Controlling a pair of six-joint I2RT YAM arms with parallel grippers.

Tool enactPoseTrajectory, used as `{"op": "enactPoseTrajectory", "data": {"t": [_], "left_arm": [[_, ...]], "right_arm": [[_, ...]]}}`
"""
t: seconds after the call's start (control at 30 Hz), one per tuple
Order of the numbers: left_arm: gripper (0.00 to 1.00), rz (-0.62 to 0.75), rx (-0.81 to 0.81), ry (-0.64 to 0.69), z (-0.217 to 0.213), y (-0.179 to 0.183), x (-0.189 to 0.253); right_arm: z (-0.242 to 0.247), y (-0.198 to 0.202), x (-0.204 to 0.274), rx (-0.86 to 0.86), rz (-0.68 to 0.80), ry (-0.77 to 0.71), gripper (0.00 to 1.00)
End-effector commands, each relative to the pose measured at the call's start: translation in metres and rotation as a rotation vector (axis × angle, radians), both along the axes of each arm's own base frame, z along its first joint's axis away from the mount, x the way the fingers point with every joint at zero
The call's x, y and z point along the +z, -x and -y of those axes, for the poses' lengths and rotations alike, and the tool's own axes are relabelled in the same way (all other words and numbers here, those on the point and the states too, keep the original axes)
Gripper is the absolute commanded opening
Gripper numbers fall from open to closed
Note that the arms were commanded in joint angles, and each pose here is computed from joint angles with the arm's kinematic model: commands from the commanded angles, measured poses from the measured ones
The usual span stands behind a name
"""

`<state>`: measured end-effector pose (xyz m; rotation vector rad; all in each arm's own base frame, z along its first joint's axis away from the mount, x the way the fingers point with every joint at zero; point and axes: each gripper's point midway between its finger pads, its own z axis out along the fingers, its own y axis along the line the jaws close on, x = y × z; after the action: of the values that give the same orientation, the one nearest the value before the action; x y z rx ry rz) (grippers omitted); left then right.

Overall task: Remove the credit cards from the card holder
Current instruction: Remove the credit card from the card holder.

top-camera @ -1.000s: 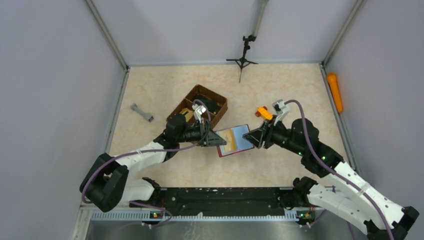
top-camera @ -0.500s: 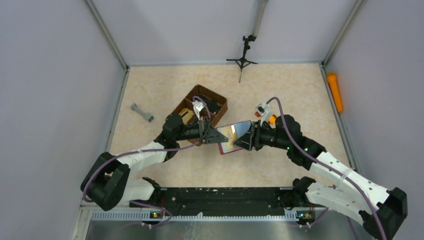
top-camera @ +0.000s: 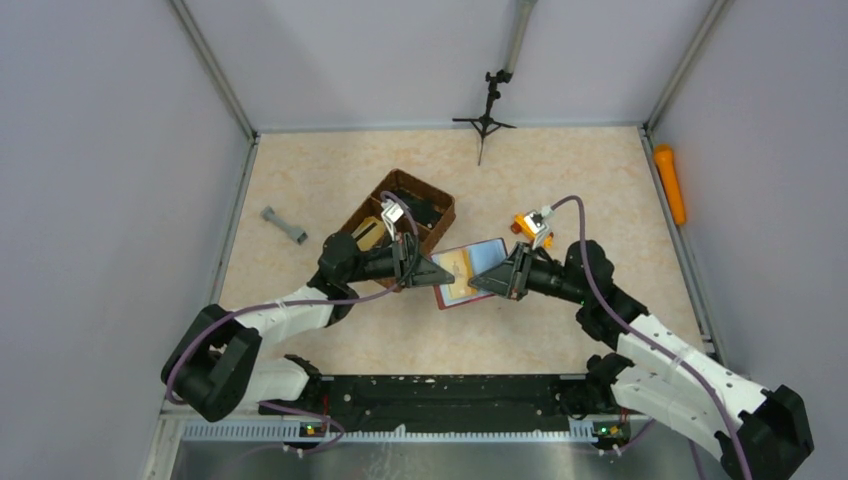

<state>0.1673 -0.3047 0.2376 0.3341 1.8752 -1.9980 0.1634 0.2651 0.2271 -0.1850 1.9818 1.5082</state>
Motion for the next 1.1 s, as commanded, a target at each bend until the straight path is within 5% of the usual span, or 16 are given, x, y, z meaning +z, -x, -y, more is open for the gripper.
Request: {"op": "enactPoseTrajectory", "data": {"t": [0.0,0.13,0.33,0.47,0.7,0.9,1.07], "left_arm": [[0.0,0.098,-0.029,0.091,-0.003,0.009,0.025],[0.01,0.087,-0.044,0.111,-0.003,0.01,0.027],[0.28,0.079,-0.037,0.117,-0.004,0.009,0.026],[0.24,0.082,-0.038,0.121,-0.004,0.009,0.027],[0.0,0.094,-0.033,0.133,-0.008,0.011,0.03],[0.0,0.099,-0.051,0.134,-0.008,0.014,0.032],[0.0,0.102,-0.068,0.138,-0.008,0.018,0.034]], "right_arm": [[-0.005,0.004,0.04,0.037,0.044,-0.194,0.07],[-0.003,0.006,0.051,0.032,0.062,-0.252,0.0],[0.009,-0.001,0.048,-0.042,0.061,-0.231,0.0],[0.01,-0.002,0.044,-0.048,0.048,-0.217,0.0],[0.01,-0.002,0.042,-0.043,0.051,-0.216,0.0],[0.004,0.001,0.053,0.005,0.076,-0.242,0.21],[0.003,-0.002,0.062,0.005,0.094,-0.256,0.2]]}}
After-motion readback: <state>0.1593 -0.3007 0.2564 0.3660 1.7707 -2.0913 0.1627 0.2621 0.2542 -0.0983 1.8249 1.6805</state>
